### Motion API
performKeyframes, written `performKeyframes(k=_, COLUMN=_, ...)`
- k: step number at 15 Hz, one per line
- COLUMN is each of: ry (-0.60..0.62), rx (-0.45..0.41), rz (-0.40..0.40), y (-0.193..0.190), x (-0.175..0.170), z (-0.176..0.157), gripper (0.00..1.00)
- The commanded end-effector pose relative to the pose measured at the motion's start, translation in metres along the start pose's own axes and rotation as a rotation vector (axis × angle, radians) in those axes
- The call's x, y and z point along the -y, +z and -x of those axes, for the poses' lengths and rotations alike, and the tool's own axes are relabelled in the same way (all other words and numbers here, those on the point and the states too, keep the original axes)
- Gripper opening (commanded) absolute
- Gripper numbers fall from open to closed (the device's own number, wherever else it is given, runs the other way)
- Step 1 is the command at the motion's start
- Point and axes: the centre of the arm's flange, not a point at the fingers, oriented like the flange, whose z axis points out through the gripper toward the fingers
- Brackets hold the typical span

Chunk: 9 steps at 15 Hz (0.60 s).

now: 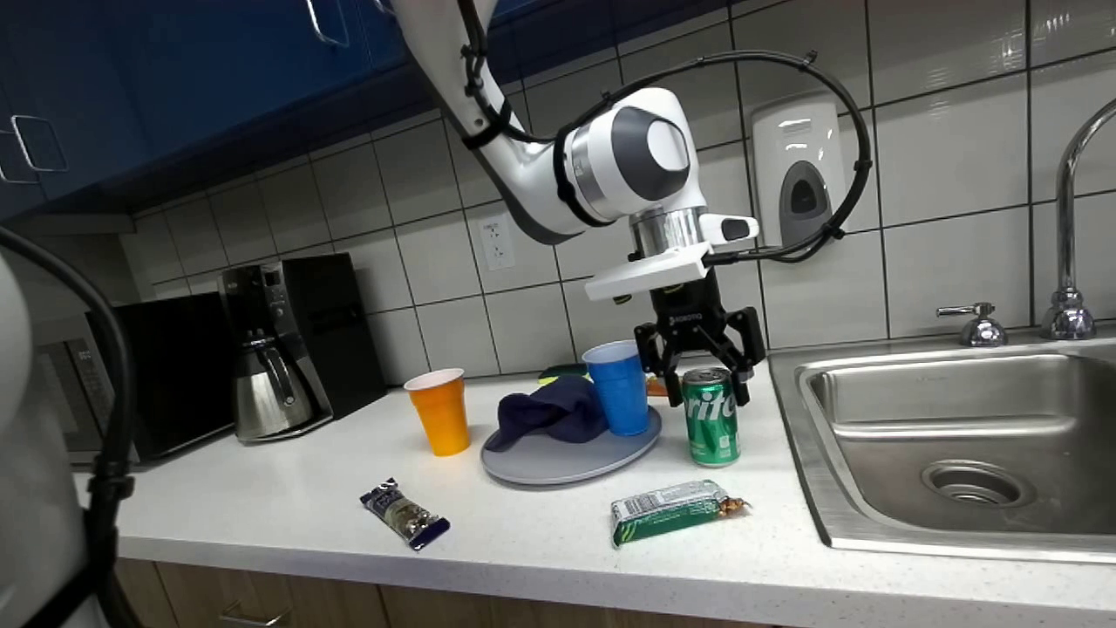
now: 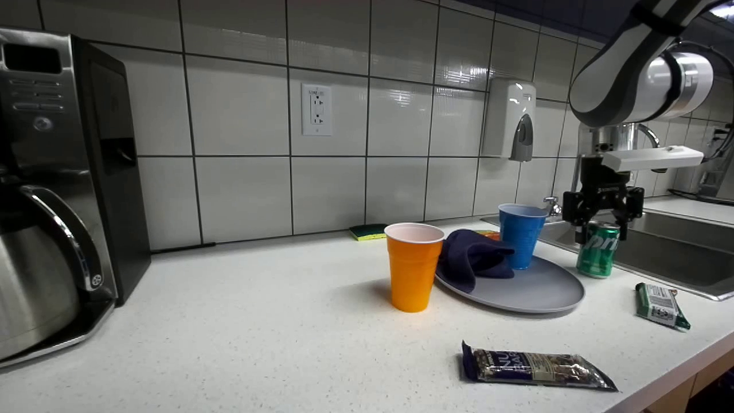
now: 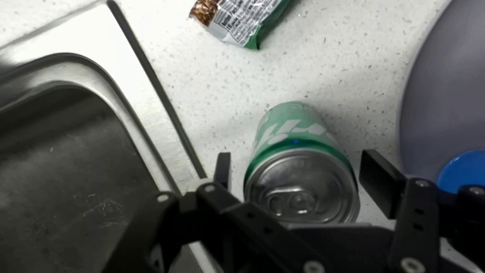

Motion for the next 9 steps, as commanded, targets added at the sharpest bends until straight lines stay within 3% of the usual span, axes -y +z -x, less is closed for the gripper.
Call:
performKeyframes(k=1, ry=0.002, rx=-0.001, rz=0.015, y=-0.012, x=-0.001, z=-0.004, gripper=1.00)
performKeyframes(k=9, ry=-0.050, rx=-0.063, rz=0.002, y=-0.069, x=0.014, z=0.002, gripper=1.00)
